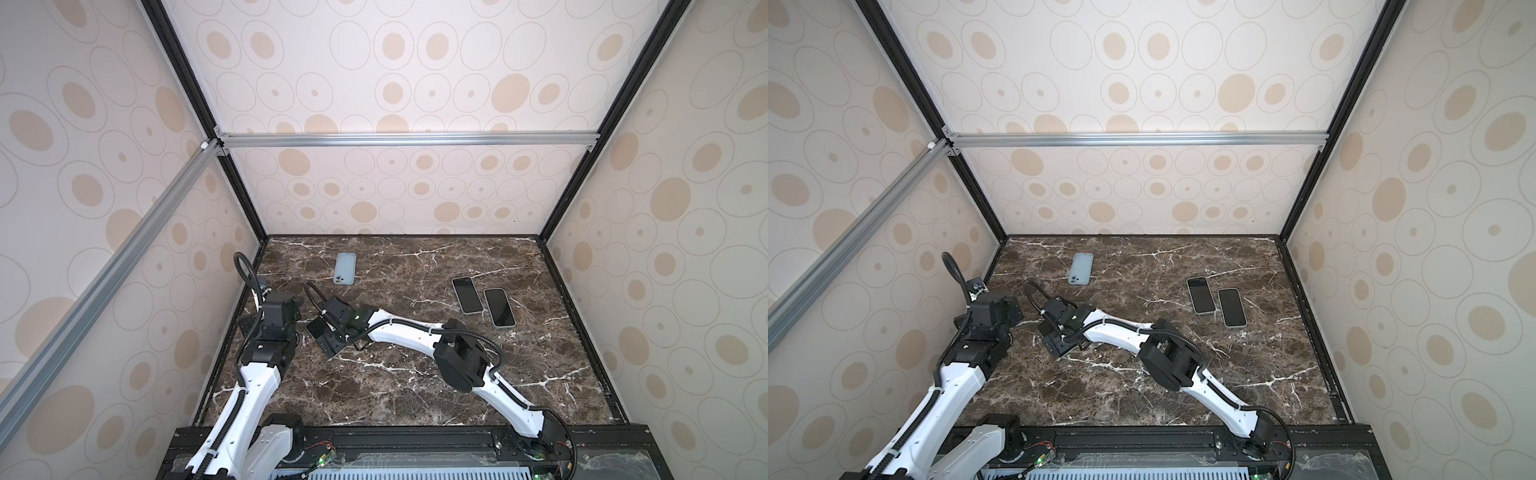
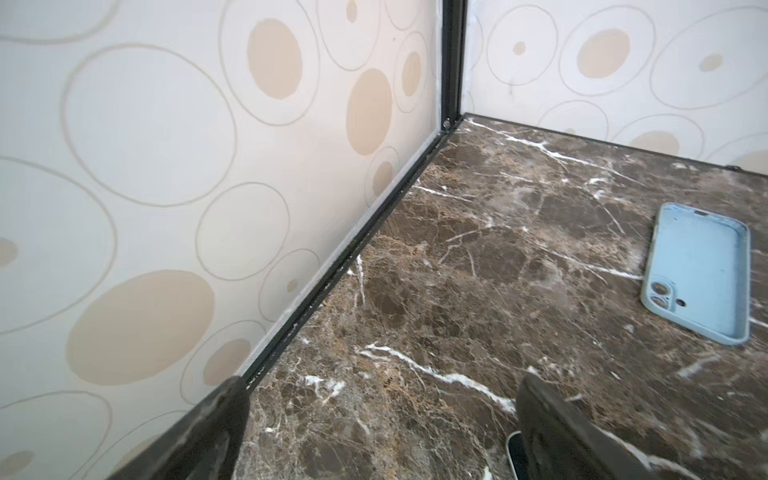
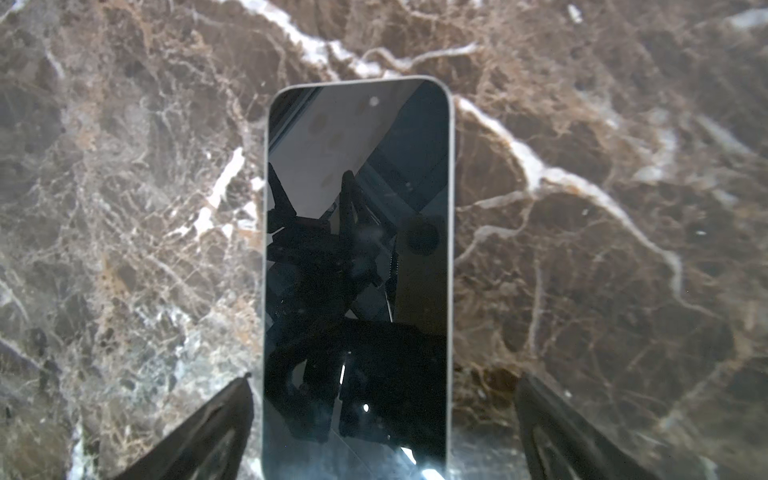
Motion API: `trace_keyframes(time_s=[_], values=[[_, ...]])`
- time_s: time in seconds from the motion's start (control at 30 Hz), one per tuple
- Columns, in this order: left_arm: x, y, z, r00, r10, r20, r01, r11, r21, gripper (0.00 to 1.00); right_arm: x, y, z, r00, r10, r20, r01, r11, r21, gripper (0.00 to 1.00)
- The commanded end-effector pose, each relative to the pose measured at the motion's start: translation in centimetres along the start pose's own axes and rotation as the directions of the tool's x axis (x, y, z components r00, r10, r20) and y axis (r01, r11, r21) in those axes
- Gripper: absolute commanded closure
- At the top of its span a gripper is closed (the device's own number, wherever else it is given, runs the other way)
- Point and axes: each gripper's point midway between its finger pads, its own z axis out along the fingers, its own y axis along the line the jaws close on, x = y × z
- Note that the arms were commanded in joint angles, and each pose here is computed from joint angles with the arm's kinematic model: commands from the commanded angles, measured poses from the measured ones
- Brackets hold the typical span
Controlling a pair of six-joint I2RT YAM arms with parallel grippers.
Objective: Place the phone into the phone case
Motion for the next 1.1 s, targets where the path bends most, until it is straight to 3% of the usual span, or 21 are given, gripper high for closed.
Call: trace_keyframes(time_s=[0.0, 0.37, 0.7, 0.93, 1.07], values=[[-1.1, 1.2, -0.3, 0.999, -0.007, 0.039, 0.009, 0.999, -0.048, 0.01, 2.5, 0.8, 2.1, 0.996, -0.038, -0.076, 0.039, 0.999, 0.008, 0.0], [-1.0, 0.8, -0.4, 0.999, -0.011, 0.041, 0.011, 1.0, -0.011, 0.01, 4.5, -1.0, 3.5, 0.97, -0.156, -0.188, 0.192, 0.963, 0.192, 0.09], [-0.7, -0.3, -0.4, 0.999, -0.012, 0.031, 0.011, 0.999, 0.05, 0.01, 5.2, -1.9, 0.4, 0.955, -0.162, -0.247, 0.215, 0.955, 0.203, 0.26], [0.6, -3.7, 0.0, 1.0, -0.003, -0.018, 0.007, 0.977, 0.215, 0.01, 5.3, -3.1, -2.8, 0.959, -0.14, -0.245, 0.186, 0.967, 0.175, 0.4], [1.9, -7.1, -0.3, 0.998, 0.028, -0.064, -0.001, 0.922, 0.386, 0.01, 5.7, -4.7, -4.3, 0.967, -0.12, -0.225, 0.162, 0.971, 0.175, 0.41]])
